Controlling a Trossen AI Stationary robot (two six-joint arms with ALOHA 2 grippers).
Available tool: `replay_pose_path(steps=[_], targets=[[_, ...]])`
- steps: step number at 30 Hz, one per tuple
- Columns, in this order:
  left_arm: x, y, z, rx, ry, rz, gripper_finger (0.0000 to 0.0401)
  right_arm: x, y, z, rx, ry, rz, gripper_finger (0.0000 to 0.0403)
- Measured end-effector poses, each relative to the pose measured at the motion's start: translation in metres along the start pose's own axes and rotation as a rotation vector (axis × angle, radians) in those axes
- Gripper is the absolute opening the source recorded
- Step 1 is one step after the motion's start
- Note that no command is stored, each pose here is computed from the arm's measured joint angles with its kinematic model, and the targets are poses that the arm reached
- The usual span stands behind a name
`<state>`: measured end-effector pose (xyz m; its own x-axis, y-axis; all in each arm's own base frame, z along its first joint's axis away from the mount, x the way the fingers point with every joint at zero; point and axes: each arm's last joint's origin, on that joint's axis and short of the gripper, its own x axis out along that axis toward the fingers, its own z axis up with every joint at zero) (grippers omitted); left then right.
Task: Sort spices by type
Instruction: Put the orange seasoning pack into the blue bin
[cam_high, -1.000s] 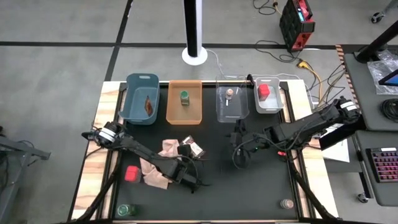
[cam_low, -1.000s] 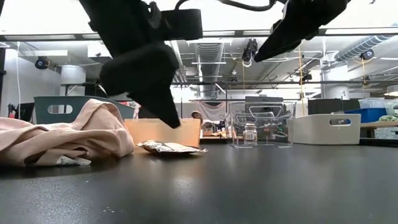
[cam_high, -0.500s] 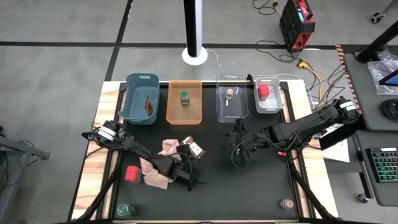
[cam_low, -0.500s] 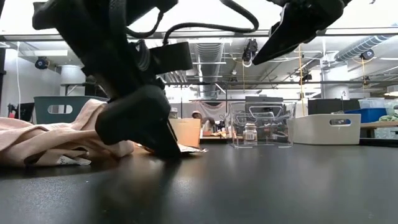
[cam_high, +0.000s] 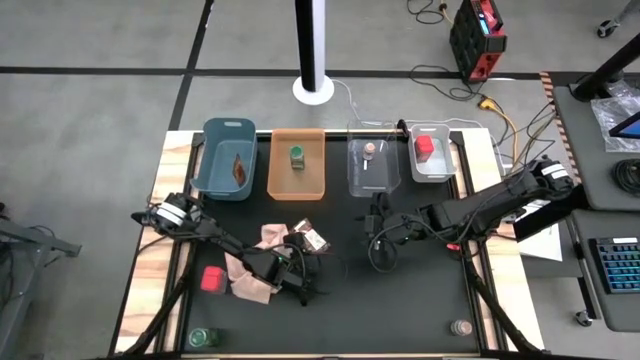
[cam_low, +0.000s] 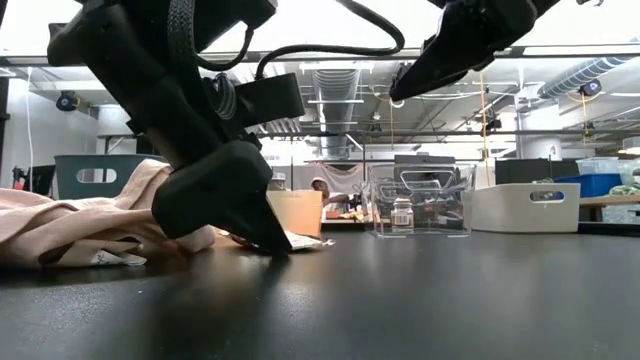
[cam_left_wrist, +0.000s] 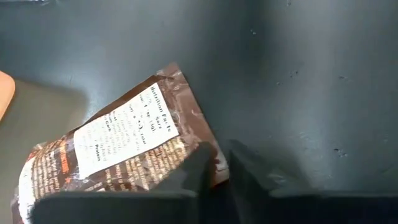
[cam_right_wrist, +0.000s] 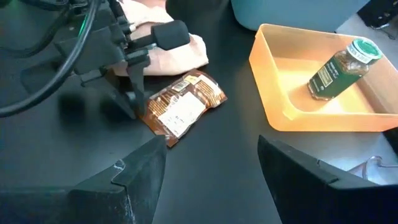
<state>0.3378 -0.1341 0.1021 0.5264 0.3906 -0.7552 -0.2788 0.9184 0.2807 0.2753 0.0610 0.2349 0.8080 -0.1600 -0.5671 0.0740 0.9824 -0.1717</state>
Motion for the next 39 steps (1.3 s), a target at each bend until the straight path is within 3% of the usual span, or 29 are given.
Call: replay_pose_path(steps=[3, 23, 29, 33, 39], targets=[[0.001, 0.0, 0.0, -0.001, -0.006, 0.004, 0.0008, 0.005, 0.002, -0.002, -0.009, 0.012, 0.0, 0.0239], [-0.02, -0.001, 0.028, 0.101, -0.041, -0.005, 0.0, 0.059, 0.021, -0.032, -0.11, 0.118, -0.002, 0.0237], [-0.024, 0.006, 0.027, 0.141, -0.027, 0.144, 0.0, 0.09, 0.032, -0.048, -0.202, 0.108, 0.01, 0.0243], [-0.023, 0.022, 0.022, 0.163, 0.06, 0.253, 0.0, 0.105, 0.038, -0.055, -0.204, 0.074, 0.01, 0.0257], [-0.01, 0.038, 0.02, 0.155, 0.104, 0.289, 0.0, 0.119, 0.043, -0.058, -0.214, 0.001, 0.01, 0.0271]])
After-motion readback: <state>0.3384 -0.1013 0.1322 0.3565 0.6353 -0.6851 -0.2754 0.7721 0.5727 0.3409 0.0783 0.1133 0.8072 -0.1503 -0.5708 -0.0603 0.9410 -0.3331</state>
